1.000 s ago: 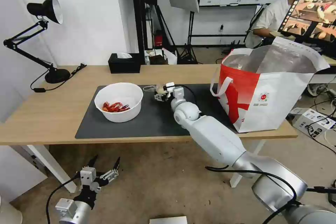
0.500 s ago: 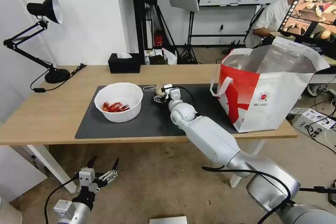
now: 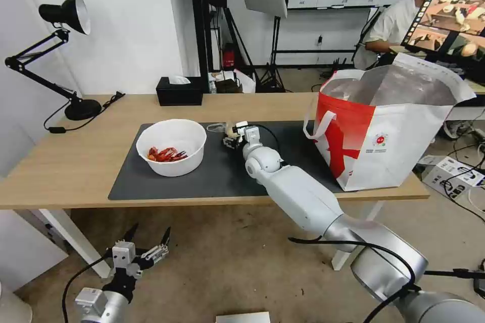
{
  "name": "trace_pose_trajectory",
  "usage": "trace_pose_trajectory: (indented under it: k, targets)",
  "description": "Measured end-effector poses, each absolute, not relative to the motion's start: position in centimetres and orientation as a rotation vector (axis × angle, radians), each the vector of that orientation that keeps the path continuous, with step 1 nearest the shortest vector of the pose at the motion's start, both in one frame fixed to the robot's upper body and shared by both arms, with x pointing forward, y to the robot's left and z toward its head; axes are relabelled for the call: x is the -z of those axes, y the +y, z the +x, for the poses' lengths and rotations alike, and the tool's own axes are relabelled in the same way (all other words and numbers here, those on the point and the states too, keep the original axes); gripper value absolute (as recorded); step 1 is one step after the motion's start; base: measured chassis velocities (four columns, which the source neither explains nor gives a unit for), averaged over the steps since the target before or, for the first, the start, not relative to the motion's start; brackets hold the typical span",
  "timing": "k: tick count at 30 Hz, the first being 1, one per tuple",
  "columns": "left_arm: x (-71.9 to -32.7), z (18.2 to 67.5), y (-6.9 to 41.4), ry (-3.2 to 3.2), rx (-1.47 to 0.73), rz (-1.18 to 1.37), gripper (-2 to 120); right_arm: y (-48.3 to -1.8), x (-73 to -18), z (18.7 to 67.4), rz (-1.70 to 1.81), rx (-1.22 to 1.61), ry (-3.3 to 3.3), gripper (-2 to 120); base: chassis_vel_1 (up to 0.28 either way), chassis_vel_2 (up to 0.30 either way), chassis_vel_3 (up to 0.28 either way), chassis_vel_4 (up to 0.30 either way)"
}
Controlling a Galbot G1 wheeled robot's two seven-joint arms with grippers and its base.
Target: Pick up the trash from the table and place it into the takeout bag.
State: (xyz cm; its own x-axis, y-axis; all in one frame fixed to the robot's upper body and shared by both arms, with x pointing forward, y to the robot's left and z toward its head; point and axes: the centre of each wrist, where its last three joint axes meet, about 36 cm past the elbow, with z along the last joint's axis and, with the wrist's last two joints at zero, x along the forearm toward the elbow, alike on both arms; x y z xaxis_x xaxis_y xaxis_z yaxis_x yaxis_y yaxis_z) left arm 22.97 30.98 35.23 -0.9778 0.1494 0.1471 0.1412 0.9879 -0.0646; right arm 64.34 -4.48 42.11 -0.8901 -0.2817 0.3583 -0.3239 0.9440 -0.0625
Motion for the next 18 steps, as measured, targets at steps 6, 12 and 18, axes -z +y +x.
trace_pose_trajectory:
  k: [6, 12, 18]
  targets:
    - [-35.1, 23.0, 31.0, -2.983, -0.083, -0.218, 100, -4.4, -41.9, 64.0, 0.436, -0.167, -2.747, 43, 0.000, 0.000, 0.000, 0.000]
    - [-35.1, 23.0, 31.0, -2.986, -0.085, -0.219, 100, -4.9, -42.3, 63.1, 0.430, -0.158, -2.790, 19, 0.000, 0.000, 0.000, 0.000]
    - [-35.2, 23.0, 31.0, -2.989, -0.086, -0.220, 100, -6.3, -45.0, 60.3, 0.355, -0.234, -2.960, 8, 0.000, 0.000, 0.000, 0.000]
